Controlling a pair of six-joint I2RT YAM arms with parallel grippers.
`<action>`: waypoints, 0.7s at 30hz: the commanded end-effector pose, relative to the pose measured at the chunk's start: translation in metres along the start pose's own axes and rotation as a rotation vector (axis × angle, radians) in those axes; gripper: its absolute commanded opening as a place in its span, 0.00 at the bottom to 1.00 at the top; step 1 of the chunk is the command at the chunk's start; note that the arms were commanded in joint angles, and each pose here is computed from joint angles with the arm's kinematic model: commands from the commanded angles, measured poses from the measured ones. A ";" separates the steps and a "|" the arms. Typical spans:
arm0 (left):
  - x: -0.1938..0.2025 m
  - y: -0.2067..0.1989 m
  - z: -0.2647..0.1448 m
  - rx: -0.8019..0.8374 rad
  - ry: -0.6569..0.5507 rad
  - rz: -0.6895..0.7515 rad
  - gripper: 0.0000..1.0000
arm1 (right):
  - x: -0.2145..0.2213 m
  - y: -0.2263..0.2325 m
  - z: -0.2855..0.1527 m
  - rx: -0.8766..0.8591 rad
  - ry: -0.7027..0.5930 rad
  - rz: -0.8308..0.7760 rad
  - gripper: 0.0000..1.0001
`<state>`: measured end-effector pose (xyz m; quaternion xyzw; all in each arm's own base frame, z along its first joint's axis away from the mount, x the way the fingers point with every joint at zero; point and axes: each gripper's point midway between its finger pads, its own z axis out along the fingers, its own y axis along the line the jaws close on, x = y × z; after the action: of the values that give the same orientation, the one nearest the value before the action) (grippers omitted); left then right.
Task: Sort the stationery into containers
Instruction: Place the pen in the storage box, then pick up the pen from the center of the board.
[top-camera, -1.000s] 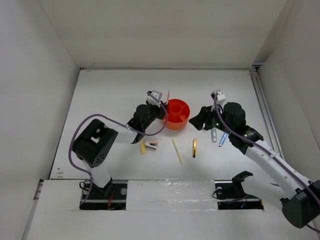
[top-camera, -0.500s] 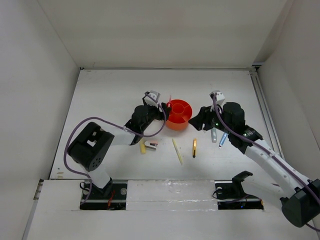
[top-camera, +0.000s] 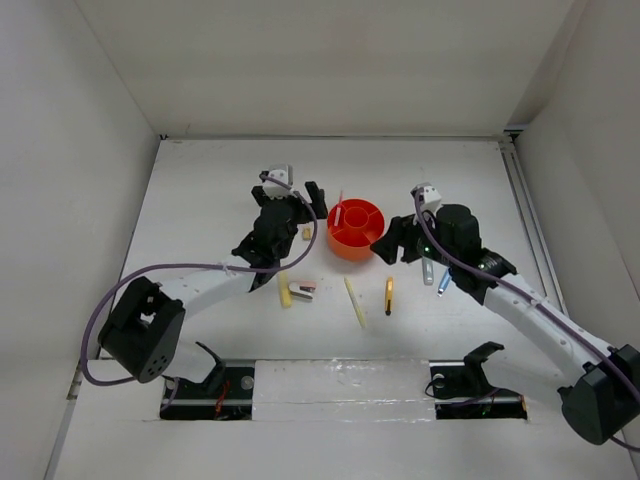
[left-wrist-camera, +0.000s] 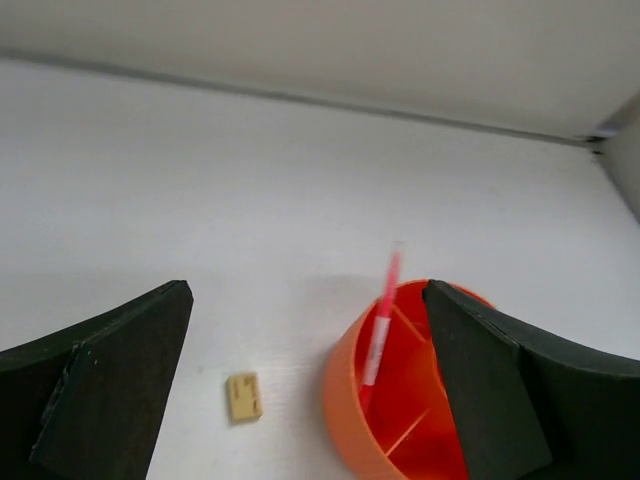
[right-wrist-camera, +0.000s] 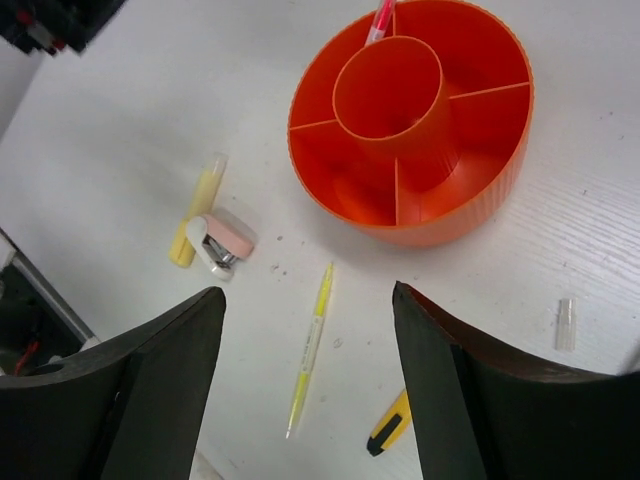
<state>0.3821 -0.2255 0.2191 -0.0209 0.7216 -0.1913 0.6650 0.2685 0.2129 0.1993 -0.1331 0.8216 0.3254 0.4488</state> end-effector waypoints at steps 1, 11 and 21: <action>-0.006 0.042 -0.004 -0.316 0.048 -0.082 1.00 | -0.016 -0.002 0.002 0.064 -0.046 -0.072 0.74; 0.023 0.020 -0.051 -0.380 0.244 -0.163 1.00 | 0.005 -0.060 -0.005 0.327 0.007 -0.016 0.90; 0.101 -0.052 -0.127 -0.510 0.464 -0.128 1.00 | 0.030 -0.120 0.020 0.461 0.196 -0.030 0.85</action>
<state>0.2532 -0.2970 0.1671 -0.1238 0.8701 -0.1090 0.4645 0.3080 0.1430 0.1100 -0.0651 0.9126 0.1304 0.3820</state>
